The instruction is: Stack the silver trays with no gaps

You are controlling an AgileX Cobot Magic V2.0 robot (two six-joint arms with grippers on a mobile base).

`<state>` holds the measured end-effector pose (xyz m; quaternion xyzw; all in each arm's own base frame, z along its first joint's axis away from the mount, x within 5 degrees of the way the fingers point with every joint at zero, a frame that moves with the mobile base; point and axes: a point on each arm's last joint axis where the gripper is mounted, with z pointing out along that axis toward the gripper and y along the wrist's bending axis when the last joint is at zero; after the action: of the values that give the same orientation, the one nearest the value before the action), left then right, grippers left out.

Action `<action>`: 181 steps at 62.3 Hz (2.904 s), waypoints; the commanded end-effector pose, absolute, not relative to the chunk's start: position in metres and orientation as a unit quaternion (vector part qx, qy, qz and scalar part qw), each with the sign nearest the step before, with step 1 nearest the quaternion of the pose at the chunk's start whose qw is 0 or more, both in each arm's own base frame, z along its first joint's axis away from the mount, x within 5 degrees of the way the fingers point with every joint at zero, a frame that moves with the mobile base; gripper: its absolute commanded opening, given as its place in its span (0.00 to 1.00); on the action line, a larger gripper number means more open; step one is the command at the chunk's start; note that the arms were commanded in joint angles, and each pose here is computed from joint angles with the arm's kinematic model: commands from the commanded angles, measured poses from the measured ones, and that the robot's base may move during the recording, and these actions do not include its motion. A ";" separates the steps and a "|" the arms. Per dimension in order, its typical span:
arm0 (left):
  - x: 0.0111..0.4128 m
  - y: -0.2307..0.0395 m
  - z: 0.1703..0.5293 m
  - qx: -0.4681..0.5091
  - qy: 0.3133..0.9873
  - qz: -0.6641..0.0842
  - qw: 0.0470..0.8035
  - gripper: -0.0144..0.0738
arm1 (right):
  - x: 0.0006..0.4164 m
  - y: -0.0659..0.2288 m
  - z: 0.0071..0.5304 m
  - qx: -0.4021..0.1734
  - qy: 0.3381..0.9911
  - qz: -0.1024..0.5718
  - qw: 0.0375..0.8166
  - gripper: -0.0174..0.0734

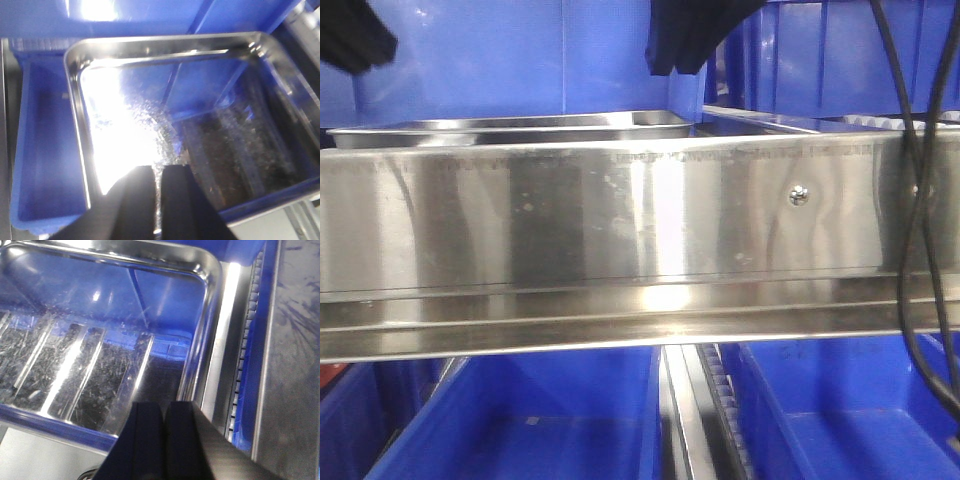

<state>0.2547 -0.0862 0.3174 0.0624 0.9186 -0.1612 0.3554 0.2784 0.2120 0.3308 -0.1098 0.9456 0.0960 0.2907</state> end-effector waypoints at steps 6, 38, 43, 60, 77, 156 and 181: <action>0.260 -0.085 0.324 0.057 0.908 -0.159 0.384 0.37 | 0.289 0.203 0.340 -0.096 0.936 0.102 0.323 0.11; 0.283 -0.068 0.312 0.021 0.920 -0.135 0.369 0.44 | 0.297 0.192 0.340 -0.088 0.936 0.096 0.326 0.61; 0.285 -0.062 0.311 0.007 0.920 -0.133 0.369 0.44 | 0.297 0.192 0.341 -0.088 0.935 0.098 0.328 0.58; 0.292 -0.062 0.309 0.000 0.914 -0.134 0.382 0.44 | 0.307 0.200 0.333 -0.091 0.928 0.110 0.343 0.47; 0.304 -0.064 0.291 -0.002 0.924 -0.129 0.360 0.44 | 0.314 0.204 0.319 -0.093 0.934 0.101 0.329 0.47; 0.317 -0.070 0.266 -0.034 0.934 -0.154 0.322 0.44 | 0.345 0.218 0.283 -0.058 0.966 0.087 0.236 0.47; 0.317 -0.070 0.267 -0.034 0.934 -0.153 0.322 0.44 | 0.347 0.214 0.284 -0.051 0.967 0.088 0.236 0.47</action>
<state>0.3142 -0.0701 0.2649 -0.0233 0.9370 -0.1482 0.3155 0.3453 0.2154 0.2790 -0.0490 0.9687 0.0868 0.2271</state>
